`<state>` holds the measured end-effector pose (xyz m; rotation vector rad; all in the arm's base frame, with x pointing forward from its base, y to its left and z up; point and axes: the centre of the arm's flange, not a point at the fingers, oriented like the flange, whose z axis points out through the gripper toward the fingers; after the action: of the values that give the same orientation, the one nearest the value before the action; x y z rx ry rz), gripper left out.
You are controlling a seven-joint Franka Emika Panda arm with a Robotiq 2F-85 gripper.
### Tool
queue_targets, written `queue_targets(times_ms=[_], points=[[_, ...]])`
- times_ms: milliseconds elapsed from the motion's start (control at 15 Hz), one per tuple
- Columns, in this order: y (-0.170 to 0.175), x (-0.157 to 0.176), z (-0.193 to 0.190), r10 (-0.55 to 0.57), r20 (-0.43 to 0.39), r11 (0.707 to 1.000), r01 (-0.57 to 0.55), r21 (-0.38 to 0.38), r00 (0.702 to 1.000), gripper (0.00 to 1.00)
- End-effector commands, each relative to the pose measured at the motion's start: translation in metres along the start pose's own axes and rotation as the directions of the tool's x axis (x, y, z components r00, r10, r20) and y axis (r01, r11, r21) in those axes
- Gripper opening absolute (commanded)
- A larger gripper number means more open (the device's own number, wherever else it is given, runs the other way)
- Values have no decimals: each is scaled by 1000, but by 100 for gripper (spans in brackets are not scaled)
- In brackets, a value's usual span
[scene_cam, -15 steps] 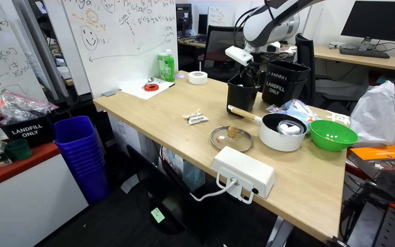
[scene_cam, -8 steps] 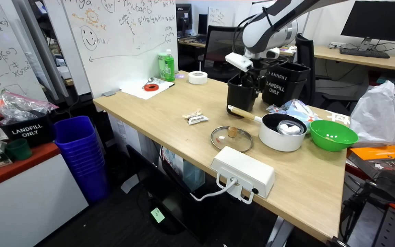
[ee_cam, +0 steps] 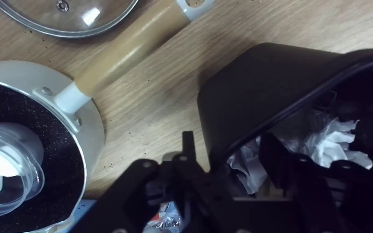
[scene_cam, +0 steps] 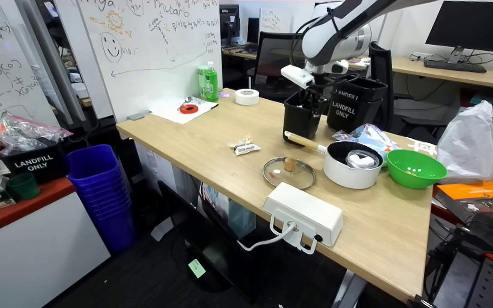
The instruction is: Stack the lone bin with the rest of the bins
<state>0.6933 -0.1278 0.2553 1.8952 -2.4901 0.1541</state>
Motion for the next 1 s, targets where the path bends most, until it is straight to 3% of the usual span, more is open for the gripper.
queue_targets(times_ms=[0,200,267,600,933], points=[[1,2,-5,2,14,1000,-2,10,1000,25],[2,1,-5,-9,6,1000,9,8,1000,3],[3,2,-6,-16,4,1000,16,5,1000,1],[4,5,-12,-47,6,999,47,5,999,1],[5,15,-34,-158,-9,987,158,30,987,1]])
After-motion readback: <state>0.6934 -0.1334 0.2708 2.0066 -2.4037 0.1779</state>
